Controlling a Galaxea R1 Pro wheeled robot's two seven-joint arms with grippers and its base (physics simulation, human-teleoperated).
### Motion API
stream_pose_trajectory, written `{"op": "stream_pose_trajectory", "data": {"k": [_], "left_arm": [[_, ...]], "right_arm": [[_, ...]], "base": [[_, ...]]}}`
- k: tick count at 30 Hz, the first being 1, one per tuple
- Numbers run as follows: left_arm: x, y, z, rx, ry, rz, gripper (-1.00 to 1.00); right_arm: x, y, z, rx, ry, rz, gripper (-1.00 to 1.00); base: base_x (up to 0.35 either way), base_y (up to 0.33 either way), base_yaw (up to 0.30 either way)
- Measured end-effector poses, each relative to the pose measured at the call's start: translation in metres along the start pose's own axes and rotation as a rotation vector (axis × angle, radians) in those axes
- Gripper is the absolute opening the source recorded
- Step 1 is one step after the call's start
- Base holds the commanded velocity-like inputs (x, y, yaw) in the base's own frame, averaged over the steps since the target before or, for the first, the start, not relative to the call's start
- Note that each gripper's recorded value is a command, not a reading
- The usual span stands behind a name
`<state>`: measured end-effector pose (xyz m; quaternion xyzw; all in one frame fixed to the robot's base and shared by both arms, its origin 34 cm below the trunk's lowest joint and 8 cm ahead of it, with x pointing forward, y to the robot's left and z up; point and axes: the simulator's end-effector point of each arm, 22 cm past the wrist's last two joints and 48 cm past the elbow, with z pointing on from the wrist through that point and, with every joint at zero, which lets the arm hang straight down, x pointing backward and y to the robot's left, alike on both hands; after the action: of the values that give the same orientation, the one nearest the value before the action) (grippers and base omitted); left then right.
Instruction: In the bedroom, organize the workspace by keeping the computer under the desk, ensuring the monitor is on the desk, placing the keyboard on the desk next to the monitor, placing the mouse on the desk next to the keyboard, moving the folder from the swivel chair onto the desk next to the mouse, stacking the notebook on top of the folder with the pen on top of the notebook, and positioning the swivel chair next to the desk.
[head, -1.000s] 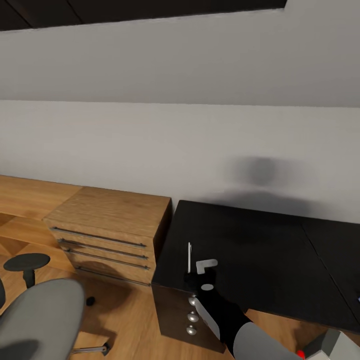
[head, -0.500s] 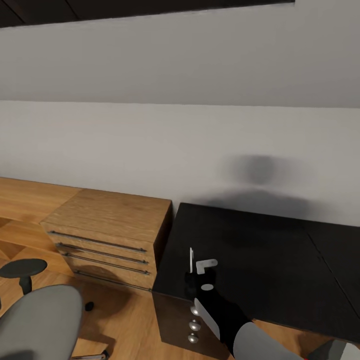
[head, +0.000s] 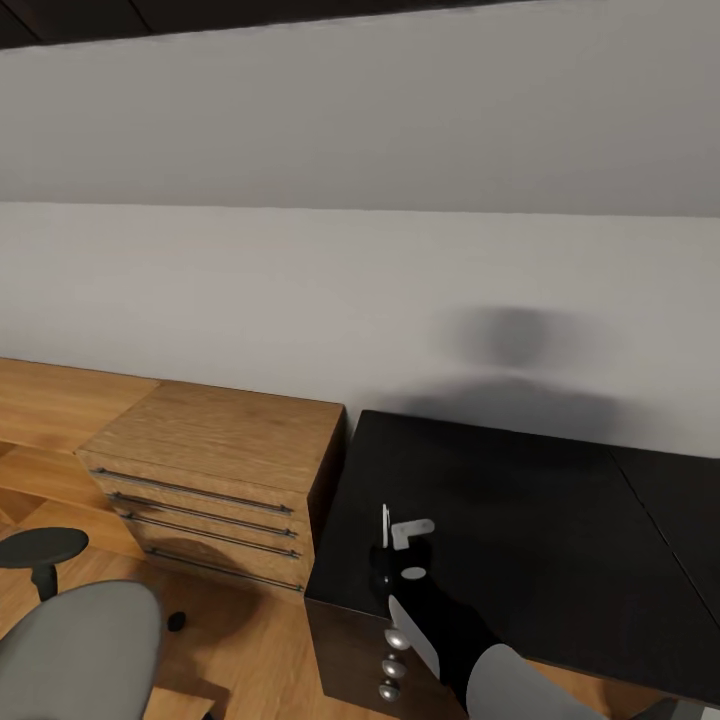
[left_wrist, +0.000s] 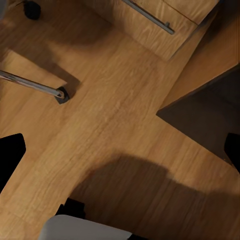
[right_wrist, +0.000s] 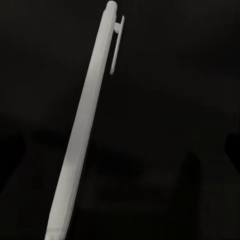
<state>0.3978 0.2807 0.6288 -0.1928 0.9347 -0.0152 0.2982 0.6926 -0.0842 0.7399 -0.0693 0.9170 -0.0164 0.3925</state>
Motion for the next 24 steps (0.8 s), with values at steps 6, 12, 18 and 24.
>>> {"op": "stream_pose_trajectory", "data": {"k": [6,12,18,24], "left_arm": [[-0.011,-0.009,-0.001,0.02,-0.02,-0.007,1.0],[-0.065,-0.051,-0.013,0.107,-0.095,-0.039,1.0],[-0.107,-0.053,-0.027,0.079,-0.027,-0.048,1.0],[-0.164,-0.072,-0.052,0.14,-0.098,-0.102,1.0]], "right_arm": [[-0.005,0.003,-0.002,-0.005,0.007,-0.005,1.0],[-0.007,0.003,-0.003,-0.006,0.004,-0.006,1.0],[-0.012,0.005,-0.004,-0.01,-0.006,-0.002,1.0],[-0.014,0.006,-0.004,-0.012,-0.01,0.003,1.0]], "base": [[0.0,0.0,0.0],[0.0,0.0,0.0],[0.0,0.0,0.0],[0.0,0.0,0.0]]}}
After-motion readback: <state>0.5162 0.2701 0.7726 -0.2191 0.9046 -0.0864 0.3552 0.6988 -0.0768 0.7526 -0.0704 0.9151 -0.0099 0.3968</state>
